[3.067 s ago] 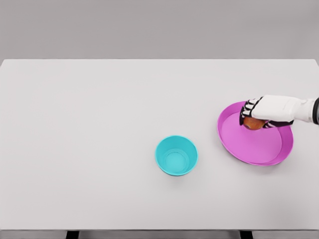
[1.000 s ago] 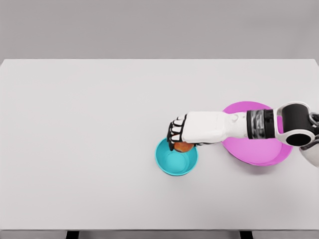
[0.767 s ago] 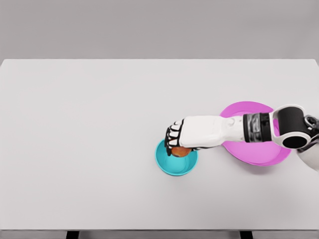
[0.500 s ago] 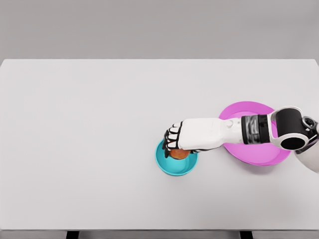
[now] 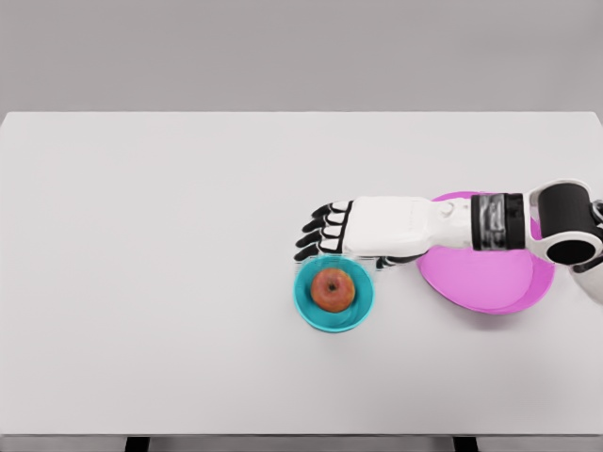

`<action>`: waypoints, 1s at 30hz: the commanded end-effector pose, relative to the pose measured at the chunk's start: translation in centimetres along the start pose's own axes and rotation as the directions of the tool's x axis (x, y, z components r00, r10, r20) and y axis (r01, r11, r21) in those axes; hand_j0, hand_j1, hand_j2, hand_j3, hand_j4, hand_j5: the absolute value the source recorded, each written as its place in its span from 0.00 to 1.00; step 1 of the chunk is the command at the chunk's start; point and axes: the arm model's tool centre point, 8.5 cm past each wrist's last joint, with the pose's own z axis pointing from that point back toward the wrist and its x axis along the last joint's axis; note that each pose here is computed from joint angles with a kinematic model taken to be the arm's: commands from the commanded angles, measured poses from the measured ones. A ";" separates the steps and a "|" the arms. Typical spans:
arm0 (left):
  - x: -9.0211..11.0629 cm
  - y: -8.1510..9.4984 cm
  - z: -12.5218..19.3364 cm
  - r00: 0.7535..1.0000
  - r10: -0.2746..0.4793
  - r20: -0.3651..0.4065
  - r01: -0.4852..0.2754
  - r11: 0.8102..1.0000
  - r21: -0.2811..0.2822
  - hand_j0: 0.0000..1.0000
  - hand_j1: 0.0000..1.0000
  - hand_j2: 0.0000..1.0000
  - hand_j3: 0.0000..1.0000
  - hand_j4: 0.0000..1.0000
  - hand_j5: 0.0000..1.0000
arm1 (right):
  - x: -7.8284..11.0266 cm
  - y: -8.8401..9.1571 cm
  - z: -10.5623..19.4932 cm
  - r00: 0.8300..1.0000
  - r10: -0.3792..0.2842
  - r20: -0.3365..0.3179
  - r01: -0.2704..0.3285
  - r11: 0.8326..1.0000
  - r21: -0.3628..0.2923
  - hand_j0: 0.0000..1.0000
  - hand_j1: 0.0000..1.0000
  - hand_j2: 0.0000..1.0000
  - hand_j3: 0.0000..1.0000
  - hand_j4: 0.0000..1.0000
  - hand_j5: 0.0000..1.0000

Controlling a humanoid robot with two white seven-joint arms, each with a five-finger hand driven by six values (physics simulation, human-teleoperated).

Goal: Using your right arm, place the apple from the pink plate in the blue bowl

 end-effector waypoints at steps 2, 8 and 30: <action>0.1 0.0 0.0 1.000 -0.001 0.001 0.001 1.000 0.000 1.00 1.00 1.00 1.00 1.00 1.00 | -1.6 -2.5 3.2 0.997 0.003 -0.075 -0.010 0.997 -0.080 1.00 1.00 1.00 1.00 1.00 1.00; 0.0 0.0 0.0 1.000 0.000 0.000 0.000 1.000 0.000 1.00 1.00 1.00 1.00 1.00 1.00 | -8.3 -1.0 14.4 0.908 -0.125 -0.400 0.082 0.989 -0.122 1.00 1.00 1.00 1.00 1.00 1.00; 0.1 0.0 0.0 1.000 0.002 0.003 -0.002 1.000 0.000 1.00 1.00 1.00 1.00 1.00 1.00 | -8.0 5.7 18.9 0.805 -0.443 -0.394 0.277 0.869 -0.410 1.00 1.00 1.00 1.00 1.00 1.00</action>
